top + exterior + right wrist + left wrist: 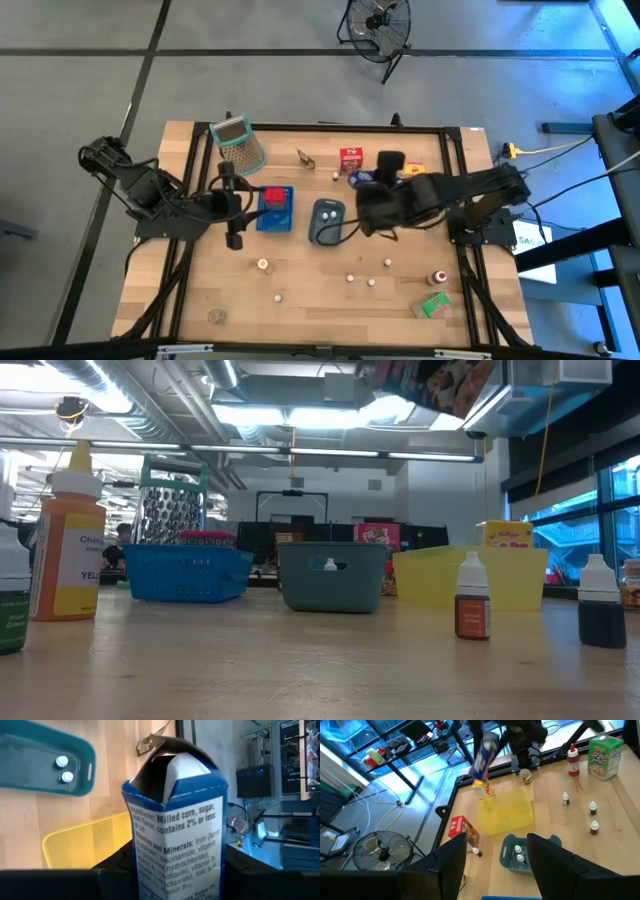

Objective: Pick & Place Kitchen Items
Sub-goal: Put the blue cereal box into the yellow bin

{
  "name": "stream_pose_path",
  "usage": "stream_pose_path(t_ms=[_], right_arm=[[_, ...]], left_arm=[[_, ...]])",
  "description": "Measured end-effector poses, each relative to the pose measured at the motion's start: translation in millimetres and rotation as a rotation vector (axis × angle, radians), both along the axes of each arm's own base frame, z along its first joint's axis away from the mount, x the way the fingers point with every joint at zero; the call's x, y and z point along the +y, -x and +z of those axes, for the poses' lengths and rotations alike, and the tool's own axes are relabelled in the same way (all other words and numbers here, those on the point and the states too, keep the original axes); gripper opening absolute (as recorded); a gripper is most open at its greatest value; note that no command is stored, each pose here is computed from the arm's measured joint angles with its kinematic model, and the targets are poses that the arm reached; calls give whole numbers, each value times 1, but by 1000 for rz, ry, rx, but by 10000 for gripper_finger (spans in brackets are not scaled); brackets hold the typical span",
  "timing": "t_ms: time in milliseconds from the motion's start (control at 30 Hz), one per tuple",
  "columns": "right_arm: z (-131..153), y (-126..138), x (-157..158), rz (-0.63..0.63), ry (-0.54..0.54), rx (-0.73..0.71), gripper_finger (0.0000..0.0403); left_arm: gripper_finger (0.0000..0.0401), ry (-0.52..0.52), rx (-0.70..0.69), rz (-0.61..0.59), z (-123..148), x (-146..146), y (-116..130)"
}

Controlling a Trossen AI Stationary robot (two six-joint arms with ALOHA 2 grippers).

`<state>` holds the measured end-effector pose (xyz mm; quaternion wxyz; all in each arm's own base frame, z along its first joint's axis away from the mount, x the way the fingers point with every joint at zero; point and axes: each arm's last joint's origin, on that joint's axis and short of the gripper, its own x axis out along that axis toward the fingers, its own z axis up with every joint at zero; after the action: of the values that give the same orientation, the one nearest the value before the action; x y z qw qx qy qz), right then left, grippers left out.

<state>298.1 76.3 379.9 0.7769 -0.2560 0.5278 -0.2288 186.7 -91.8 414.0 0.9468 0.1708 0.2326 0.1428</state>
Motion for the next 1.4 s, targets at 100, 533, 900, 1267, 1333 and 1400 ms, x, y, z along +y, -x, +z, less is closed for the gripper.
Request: stream_pose_path(t_ms=[100, 533, 900, 1267, 1333, 1400], right_arm=[[17, 17, -5, -6, -38, -62, 151], [92, 149, -43, -58, -441, -461, 151], [23, 198, -61, -181, -466, -552, 151], [-81, 130, -49, -26, -325, -736, 151], [-97, 118, -51, -25, -314, -787, 151], [-111, 109, -54, -31, -311, -858, 151]], left_arm=[[201, 1, 0, 14, 0, 3, -1], [201, 43, -9, 74, -1, 11, -4], [202, 144, 54, 51, -8, 10, -1], [202, 149, 57, 57, -8, 10, 0], [202, 147, 59, 57, -8, 11, 0], [201, 146, 62, 57, -9, 11, 0]])
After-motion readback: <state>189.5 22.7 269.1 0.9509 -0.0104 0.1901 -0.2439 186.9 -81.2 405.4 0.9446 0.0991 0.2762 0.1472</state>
